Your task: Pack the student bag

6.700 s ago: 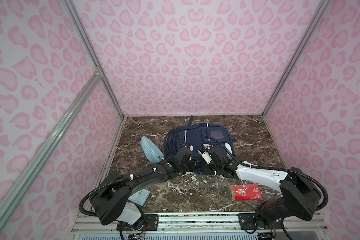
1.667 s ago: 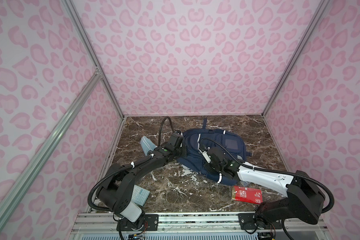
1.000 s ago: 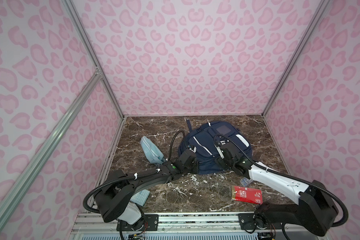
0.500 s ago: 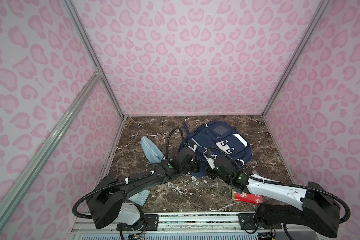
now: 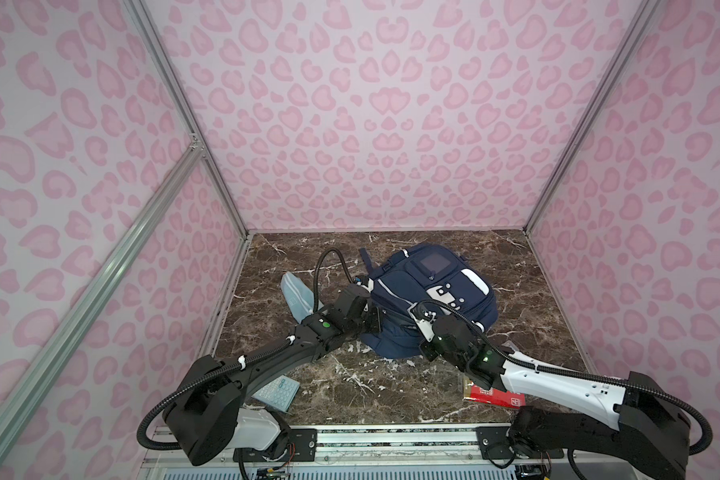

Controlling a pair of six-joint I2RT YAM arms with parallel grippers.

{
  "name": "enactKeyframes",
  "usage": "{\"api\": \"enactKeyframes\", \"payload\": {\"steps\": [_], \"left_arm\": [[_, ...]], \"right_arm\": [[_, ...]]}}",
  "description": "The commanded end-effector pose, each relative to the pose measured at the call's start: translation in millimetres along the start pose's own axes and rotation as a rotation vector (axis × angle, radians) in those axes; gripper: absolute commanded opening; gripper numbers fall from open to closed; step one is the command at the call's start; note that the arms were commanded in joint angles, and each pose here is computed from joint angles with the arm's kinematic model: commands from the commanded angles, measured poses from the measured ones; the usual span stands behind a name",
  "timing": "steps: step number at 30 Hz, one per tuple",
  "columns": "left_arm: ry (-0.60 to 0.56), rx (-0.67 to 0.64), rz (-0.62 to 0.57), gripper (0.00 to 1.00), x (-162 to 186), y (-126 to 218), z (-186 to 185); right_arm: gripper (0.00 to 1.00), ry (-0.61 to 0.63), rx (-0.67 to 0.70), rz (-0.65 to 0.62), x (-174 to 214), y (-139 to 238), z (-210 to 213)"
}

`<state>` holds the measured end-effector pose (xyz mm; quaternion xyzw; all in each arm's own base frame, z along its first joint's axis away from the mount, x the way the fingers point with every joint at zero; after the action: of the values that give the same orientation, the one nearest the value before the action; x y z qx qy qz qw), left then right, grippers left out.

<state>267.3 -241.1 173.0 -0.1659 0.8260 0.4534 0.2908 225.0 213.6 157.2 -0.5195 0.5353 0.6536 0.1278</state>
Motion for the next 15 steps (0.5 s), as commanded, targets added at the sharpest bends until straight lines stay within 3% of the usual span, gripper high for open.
{"api": "enactKeyframes", "payload": {"steps": [1, 5, 10, 15], "left_arm": [[-0.058, -0.162, -0.034, 0.03, -12, -5, 27], [-0.089, -0.243, -0.055, 0.03, -35, -26, 57], [-0.098, -0.170, -0.053, 0.03, -48, -49, 58], [-0.070, -0.117, -0.075, 0.03, -33, -26, 44]], "right_arm": [[0.00, 0.014, 0.027, 0.016, 6, 3, -6], [0.00, 0.010, -0.013, -0.004, 2, 5, -9], [0.00, -0.029, 0.000, -0.019, -5, 8, -24], [0.00, -0.129, 0.132, 0.010, -4, 1, -62]]}}
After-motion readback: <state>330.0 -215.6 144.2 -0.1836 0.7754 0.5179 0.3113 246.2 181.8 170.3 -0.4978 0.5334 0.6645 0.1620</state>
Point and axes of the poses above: each gripper's point midway between its finger pads, its own y axis back along the fingers, its own z axis along the line the jaws close on, x = y × z, the point moved 5 cm from there along y, back along the fingers, and after that the axes turned 6 degrees about -y, right-handed, at the moved point
